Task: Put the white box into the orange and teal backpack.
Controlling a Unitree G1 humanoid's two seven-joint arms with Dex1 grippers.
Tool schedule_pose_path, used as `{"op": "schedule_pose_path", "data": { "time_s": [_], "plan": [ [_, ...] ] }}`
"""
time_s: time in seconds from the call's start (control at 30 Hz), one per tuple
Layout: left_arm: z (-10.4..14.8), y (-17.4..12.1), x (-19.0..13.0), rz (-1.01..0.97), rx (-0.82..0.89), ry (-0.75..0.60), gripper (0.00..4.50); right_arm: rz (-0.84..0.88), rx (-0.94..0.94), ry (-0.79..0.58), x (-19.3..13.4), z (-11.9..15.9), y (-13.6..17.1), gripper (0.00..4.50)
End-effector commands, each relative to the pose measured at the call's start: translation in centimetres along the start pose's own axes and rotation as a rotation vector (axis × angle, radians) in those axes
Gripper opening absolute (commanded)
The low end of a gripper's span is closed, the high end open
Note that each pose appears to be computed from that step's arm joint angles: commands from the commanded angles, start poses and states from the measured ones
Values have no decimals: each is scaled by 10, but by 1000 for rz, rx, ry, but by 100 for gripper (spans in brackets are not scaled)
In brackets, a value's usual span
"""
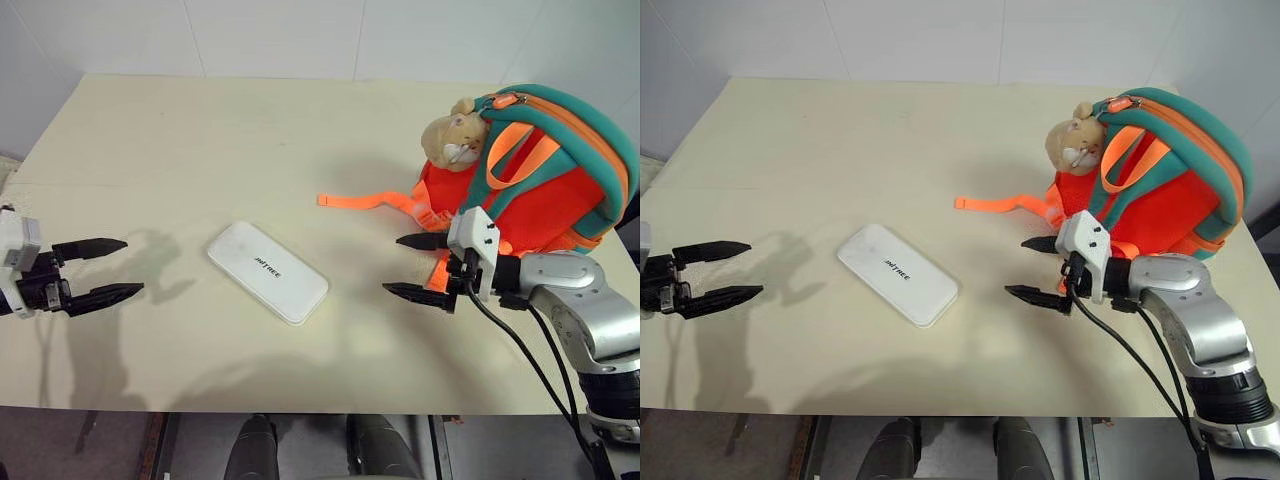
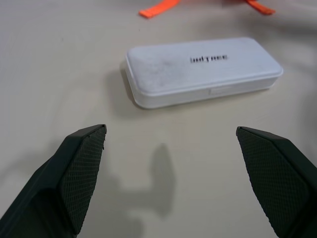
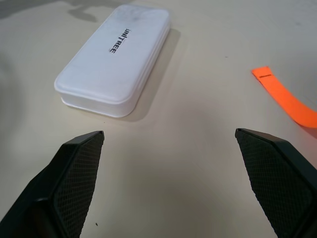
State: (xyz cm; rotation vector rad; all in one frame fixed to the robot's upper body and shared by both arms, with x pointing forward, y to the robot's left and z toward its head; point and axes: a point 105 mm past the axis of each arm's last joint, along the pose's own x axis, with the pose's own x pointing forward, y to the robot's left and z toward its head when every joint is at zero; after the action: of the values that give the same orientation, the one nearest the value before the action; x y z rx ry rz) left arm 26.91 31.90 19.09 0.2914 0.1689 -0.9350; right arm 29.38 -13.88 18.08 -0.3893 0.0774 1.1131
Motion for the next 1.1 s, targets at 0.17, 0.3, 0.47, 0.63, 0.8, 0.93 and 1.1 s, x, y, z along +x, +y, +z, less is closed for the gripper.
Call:
{"op": "schedule_pose_path", "data": {
  "time_s": [0.17, 0.3, 0.47, 0.63, 0.8, 0.93, 1.1],
  "plan": [
    [13, 11, 10, 11, 99, -30, 450, -2, -32, -82, 5, 22, 11, 448],
    [16, 8, 18, 2, 125, -28, 450, 8, -27, -81, 6, 25, 16, 448],
    [12, 13, 24, 20, 113, -2, 450, 22, -21, -92, 13, 29, 23, 448],
    [9, 19, 33, 37, 115, 17, 411, -5, 0, -65, 22, 22, 29, 410],
    [9, 30, 46, 47, 116, 11, 265, -15, -4, -49, 30, 18, 36, 251],
    [11, 38, 55, 26, 67, -12, 129, -16, -6, -24, 35, 13, 43, 103],
    [10, 53, 72, 55, 26, -12, 4, -16, -11, 31, 48, 2, 48, 0]
  ]
}}
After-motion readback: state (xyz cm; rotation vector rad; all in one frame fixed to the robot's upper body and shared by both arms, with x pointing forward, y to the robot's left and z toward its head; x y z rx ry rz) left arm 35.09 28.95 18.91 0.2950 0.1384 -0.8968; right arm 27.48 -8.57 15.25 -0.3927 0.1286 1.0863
